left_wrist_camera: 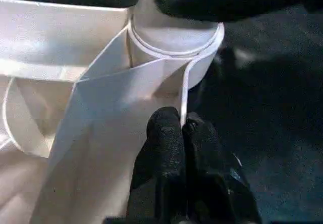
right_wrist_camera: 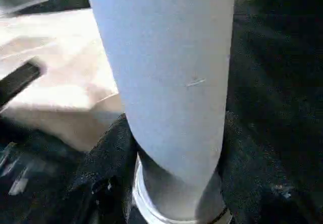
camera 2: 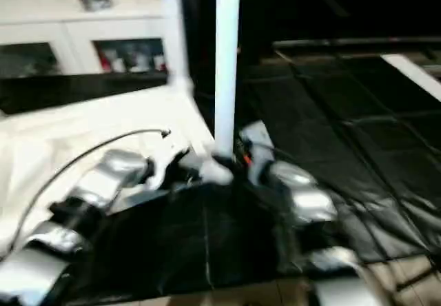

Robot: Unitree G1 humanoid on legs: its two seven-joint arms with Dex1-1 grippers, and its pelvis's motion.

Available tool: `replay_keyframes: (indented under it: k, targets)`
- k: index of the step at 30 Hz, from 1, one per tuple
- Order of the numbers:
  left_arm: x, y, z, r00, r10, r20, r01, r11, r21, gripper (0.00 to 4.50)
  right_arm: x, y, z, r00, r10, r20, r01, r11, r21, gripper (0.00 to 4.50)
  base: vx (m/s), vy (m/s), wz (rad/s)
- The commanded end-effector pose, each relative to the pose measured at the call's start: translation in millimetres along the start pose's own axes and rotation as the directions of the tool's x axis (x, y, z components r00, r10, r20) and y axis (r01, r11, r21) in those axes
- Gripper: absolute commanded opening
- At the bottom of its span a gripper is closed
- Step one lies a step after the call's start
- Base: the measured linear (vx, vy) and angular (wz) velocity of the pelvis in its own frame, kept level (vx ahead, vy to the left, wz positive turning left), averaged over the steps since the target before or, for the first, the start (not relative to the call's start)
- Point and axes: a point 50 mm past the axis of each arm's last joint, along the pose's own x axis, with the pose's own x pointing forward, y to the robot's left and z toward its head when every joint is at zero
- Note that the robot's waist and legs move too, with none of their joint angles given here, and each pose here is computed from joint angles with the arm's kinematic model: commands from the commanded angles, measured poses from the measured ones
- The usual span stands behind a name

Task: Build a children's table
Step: Rotate leg to tighten

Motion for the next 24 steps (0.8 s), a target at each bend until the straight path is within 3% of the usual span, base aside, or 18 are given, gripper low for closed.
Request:
replay_keyframes:
  k: [1,9,10,14,20,24]
  targets:
    - [17,-18.4,36.4,0.991,-0.028,0.132,0.026,0.999,0.021,0.0,21.2,35.3,-26.1,0.992,0.07,-0.107,-0.063,0.996,0.062,1.99,0.0,0.0,0.0]
    - [21,-20.7,39.3,0.99,-0.009,0.139,0.007,1.0,0.02,0.0,31.6,31.6,-20.0,0.993,-0.103,-0.06,0.111,0.984,0.141,1.99,0.0,0.0,0.0]
    - [21,-20.7,39.0,0.99,-0.011,0.139,0.008,1.0,0.021,0.0,31.2,31.0,-19.6,0.993,-0.105,-0.056,0.112,0.983,0.148,2.54,0.0,0.0,0.0]
    - [20,-19.4,36.8,0.991,-0.01,0.135,0.006,1.0,0.029,0.0,26.9,24.6,-19.5,0.994,-0.103,-0.038,0.108,0.983,0.147,2.86,0.0,0.0,0.0]
    - [13,-15.9,29.2,0.992,-0.053,0.112,0.042,0.995,0.095,0.0,2.5,4.3,-20.6,1.0,-0.03,-0.006,0.03,0.997,0.069,3.29,0.0,0.0,0.0]
    - [6,-14.6,20.5,0.991,-0.099,0.086,0.089,0.989,0.122,0.0,-32.5,-16.1,-19.6,0.997,0.082,0.005,-0.082,0.997,-0.01,3.63,0.0,0.0,0.0]
